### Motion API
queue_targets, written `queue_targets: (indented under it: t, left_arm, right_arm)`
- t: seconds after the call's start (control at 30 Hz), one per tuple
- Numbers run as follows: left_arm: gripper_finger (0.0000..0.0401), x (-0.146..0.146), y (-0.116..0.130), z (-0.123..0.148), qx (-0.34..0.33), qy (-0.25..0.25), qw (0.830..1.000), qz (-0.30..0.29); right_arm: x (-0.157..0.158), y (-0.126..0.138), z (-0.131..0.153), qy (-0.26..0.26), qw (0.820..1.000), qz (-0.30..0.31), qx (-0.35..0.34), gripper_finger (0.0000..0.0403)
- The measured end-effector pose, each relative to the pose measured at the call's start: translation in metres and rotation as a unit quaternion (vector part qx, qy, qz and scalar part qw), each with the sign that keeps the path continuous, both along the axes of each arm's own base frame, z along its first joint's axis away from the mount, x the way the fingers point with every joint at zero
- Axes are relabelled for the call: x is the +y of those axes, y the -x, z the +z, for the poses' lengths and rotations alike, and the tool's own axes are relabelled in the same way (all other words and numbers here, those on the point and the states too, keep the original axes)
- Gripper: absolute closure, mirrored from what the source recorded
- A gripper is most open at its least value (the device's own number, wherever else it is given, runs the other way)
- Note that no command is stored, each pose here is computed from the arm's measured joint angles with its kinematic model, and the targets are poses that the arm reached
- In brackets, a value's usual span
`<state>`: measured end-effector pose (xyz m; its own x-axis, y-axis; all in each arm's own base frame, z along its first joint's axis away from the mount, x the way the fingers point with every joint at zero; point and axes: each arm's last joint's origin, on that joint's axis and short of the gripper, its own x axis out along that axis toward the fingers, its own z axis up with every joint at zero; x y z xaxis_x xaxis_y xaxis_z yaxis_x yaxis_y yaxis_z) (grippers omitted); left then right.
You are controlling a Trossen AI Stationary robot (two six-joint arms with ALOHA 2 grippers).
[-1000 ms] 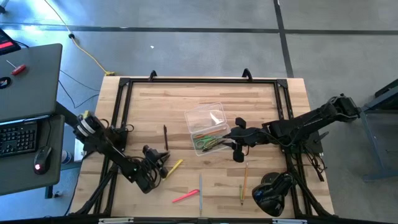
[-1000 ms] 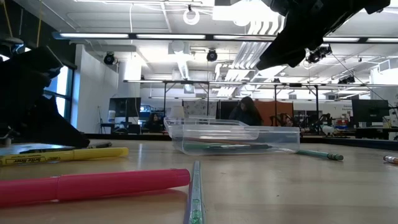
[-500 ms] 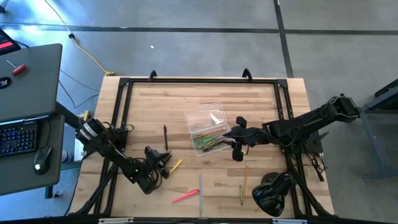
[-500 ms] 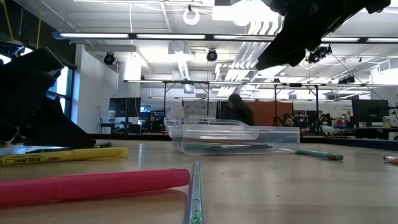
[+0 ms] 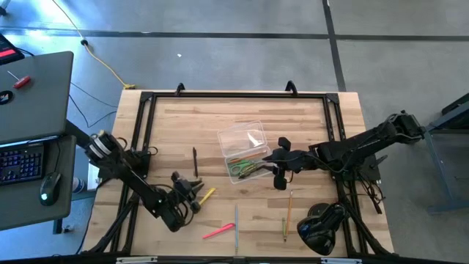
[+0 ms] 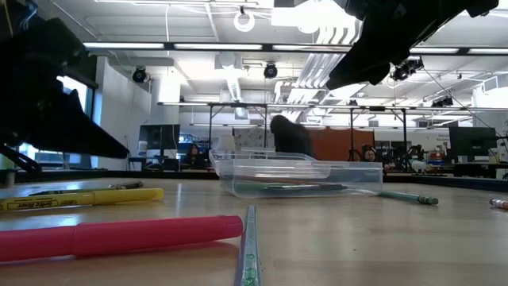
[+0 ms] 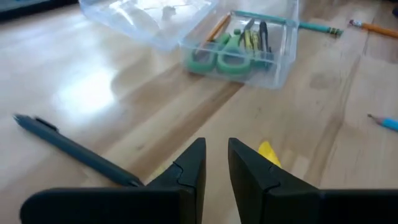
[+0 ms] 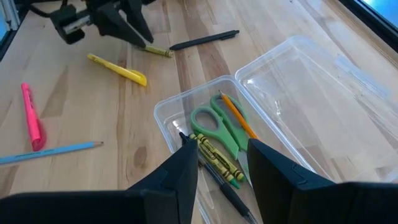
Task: Pick & place school supplies into a supply box
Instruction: Put the green crayon into the supply box
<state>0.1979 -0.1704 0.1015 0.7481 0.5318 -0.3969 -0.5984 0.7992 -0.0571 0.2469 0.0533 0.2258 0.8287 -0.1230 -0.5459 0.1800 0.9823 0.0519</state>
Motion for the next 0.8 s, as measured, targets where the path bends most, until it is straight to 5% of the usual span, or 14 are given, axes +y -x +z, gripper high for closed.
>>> queue_targets:
  t: [0.3,0.8]
  left_arm:
    - [0.0302,0.004,0.006,-0.001,0.031,0.048,0.998,0.022]
    - [0.0302,0.008,0.009,-0.028,0.040,0.058,0.995,0.064]
  right_arm:
    - [0.000,0.000,0.000,0.003,1.000,0.001,-0.001,0.0284]
    - [0.000,-0.001,0.001,-0.001,1.000,0.000,-0.008,0.0284]
